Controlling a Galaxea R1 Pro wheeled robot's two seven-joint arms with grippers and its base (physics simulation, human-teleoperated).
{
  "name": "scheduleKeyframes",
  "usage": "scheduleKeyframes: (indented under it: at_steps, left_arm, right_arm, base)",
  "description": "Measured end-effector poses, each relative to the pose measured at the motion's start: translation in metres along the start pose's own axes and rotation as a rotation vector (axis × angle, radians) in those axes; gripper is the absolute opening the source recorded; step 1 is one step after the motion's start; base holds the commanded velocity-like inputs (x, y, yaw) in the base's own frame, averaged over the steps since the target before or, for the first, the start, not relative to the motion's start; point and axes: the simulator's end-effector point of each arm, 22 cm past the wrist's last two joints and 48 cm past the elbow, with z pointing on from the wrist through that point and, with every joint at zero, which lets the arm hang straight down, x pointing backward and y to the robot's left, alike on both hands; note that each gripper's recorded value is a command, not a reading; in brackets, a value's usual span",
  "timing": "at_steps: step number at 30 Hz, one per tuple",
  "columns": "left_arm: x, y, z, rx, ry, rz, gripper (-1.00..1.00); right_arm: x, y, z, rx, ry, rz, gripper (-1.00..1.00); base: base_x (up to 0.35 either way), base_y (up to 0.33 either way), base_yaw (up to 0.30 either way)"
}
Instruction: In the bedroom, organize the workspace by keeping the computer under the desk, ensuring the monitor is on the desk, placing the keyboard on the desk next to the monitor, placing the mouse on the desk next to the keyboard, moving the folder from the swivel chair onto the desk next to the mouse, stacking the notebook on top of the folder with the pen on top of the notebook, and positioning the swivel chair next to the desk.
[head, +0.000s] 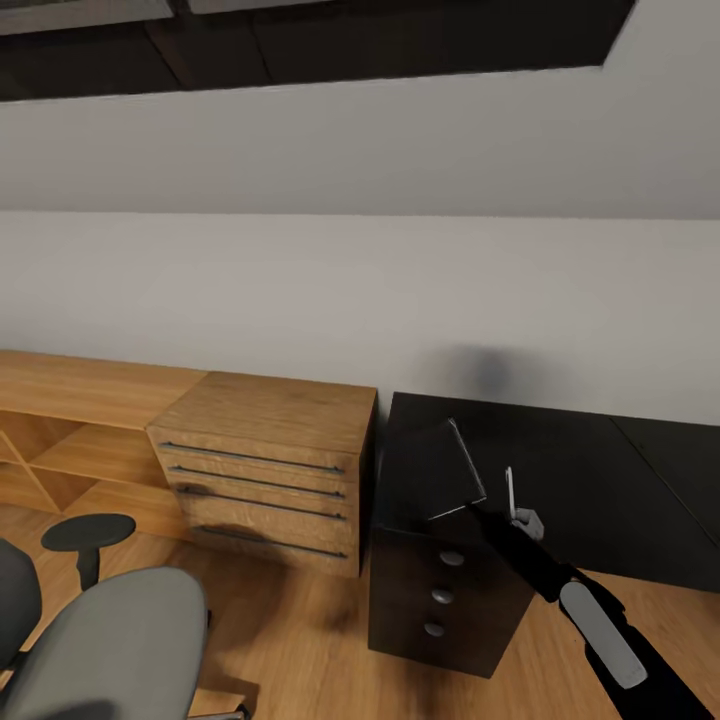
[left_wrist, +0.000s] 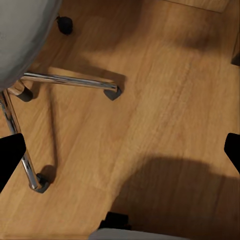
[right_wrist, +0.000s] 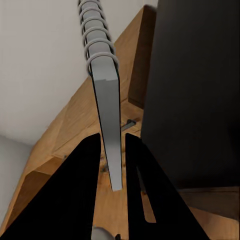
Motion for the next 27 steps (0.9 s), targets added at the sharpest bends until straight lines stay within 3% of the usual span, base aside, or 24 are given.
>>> scheduleKeyframes:
  at_steps: [3,5,8,15,17,22,27]
  left_arm:
    - [-0.002,-0.005,-0.004,0.003,0.003,-0.005,1.0]
    - [-0.003,-0.015,-0.009,0.011,0.007,-0.015,1.0]
    - [-0.004,-0.022,-0.013,0.014,0.009,-0.024,1.0]
    - [-0.01,-0.02,-0.022,0.005,0.012,-0.036,1.0]
    - [-0.01,-0.016,-0.024,-0.015,0.017,-0.06,1.0]
    - [-0.013,-0.002,-0.03,-0.076,0.017,-0.138,1.0]
    - [-0.019,0.003,-0.036,-0.095,0.004,-0.163,1.0]
  right_arm:
    - [-0.01,-0.004,-0.009,0.017,0.033,0.034,-1.0]
    - [-0.019,-0.005,-0.017,0.019,0.058,0.084,-1.0]
    - [-0.033,-0.004,-0.025,0.015,0.057,0.13,-1.0]
    - [-0.046,0.0,-0.035,0.018,0.066,0.146,-1.0]
    - [-0.046,0.002,-0.037,0.02,0.077,0.15,-1.0]
    - [-0.033,0.01,-0.045,0.015,0.177,0.192,-1.0]
    - [-0.046,0.013,-0.053,0.016,0.171,0.217,-1.0]
  base:
    - [0.0,0.0,0.0]
    - [0.0,0.0,0.0]
    - [0.0,0.0,0.0]
    - [0.0,0.0,0.0]
    - [0.0,0.0,0.0]
    - [0.0,0.0,0.0]
    - [0.0,0.0,0.0]
